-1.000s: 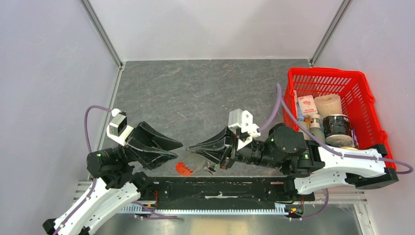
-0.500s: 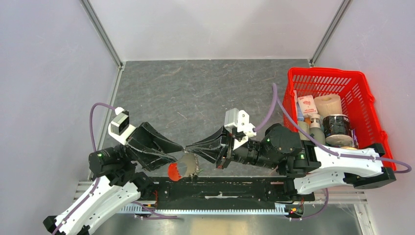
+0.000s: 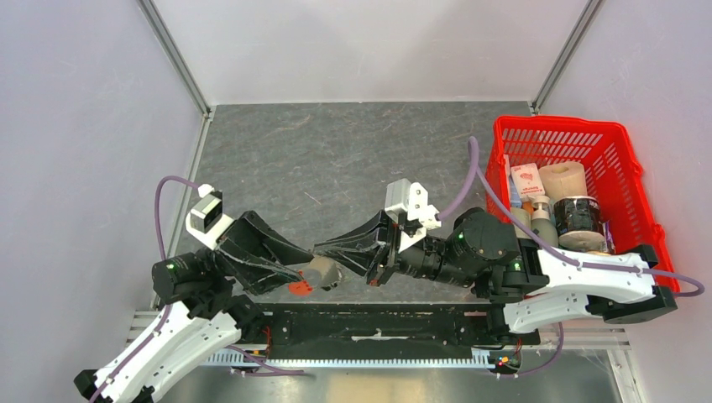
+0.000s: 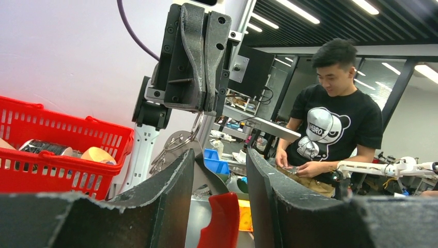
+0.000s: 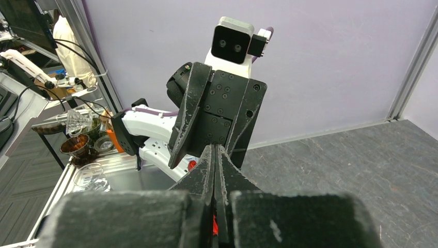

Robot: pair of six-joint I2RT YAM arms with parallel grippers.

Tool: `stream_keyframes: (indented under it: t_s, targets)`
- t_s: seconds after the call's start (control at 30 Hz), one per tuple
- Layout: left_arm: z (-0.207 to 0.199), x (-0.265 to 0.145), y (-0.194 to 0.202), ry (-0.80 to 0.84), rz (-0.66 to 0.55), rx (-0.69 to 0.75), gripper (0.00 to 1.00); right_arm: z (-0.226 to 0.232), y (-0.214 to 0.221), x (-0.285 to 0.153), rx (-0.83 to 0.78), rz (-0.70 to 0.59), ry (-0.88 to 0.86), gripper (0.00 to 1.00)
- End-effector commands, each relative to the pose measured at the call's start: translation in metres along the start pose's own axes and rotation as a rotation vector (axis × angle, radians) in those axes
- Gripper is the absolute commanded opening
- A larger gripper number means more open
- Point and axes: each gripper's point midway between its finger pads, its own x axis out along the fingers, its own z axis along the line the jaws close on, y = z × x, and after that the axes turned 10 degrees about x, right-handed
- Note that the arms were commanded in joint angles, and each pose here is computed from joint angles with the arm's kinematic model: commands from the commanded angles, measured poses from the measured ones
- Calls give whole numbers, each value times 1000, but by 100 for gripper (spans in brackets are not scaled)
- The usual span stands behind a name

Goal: Put the keys on the keyring

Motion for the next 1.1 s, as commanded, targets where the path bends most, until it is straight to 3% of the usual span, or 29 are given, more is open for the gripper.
stream_keyframes:
  t_s: [0.0,0.47,0.63,0.8,0.93,1.07]
  targets:
    - [-13,3,-8,45,-5,1,48,13,-42,0,22,-117,-43,0]
    - [-8,4,-6,36,1,7,48,21,-37,6,41,-100,-79,0]
    - [1,4,-2,-1,22,13,48,7,-31,1,24,-92,-17,0]
    - [-7,-7,2,-80,112,75,46,-33,25,-23,48,31,165,0]
    - [2,-20,8,-171,131,115,49,-72,78,-38,62,124,335,21]
    - [7,-23,18,-187,169,102,48,-109,114,-47,158,171,505,63]
